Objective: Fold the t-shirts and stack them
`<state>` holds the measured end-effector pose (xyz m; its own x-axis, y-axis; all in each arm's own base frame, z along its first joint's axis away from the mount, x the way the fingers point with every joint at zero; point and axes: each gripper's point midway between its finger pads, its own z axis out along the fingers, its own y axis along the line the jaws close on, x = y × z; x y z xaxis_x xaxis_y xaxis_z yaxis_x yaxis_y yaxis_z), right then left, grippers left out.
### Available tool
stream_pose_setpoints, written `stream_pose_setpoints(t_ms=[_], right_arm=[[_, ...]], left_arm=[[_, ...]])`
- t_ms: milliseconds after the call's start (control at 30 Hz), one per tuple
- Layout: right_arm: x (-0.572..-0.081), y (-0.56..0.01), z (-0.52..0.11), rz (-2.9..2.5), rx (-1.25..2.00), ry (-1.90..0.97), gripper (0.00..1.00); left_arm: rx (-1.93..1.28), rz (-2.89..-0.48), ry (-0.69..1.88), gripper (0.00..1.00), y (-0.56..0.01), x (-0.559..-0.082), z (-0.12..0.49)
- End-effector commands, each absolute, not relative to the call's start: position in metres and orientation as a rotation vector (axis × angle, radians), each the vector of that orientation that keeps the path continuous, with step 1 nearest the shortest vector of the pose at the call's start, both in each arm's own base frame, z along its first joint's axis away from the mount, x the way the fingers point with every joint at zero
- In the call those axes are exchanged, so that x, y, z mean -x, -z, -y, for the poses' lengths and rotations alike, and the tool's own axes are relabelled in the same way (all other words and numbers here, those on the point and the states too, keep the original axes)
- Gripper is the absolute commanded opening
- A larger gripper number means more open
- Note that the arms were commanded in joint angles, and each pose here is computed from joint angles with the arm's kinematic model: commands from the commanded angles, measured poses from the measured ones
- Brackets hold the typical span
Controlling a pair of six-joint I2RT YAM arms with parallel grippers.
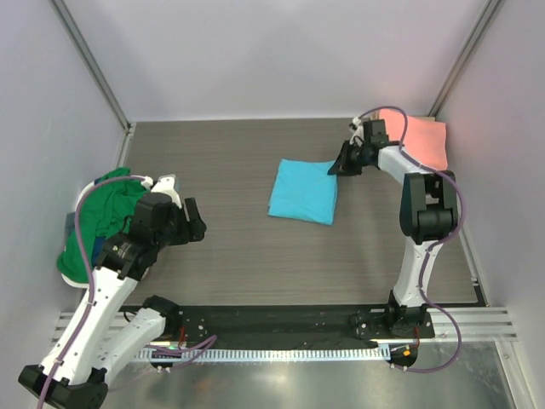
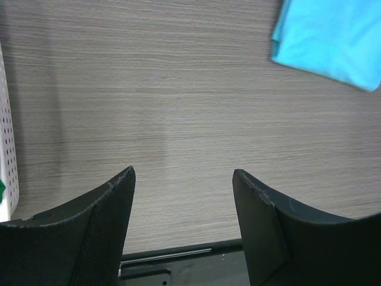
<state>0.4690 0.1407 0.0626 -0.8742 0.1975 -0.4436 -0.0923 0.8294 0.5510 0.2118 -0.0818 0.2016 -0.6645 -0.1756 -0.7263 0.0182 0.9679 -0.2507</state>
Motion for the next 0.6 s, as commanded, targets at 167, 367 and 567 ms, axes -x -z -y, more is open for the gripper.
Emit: stream_pose_setpoints(t_ms=[167, 367, 567], right_arm=[[-0.495, -0.182, -0.067, -2.324, 0.062, -0.412, 0.01], [-0.513, -0.236, -0.021, -2.22, 0.036, -0.274, 0.01], [-0.528, -0.29, 0.015, -2.103, 0.053, -0.117, 0.01]], left_arm=[[0.11, -2.238, 0.329, 0.67, -0.209, -0.22, 0.086], [0.109, -2.25, 0.325, 0.67, -0.206, -0.221, 0.087], [0.105, -2.262, 0.326, 0.66, -0.204, -0.223, 0.088]])
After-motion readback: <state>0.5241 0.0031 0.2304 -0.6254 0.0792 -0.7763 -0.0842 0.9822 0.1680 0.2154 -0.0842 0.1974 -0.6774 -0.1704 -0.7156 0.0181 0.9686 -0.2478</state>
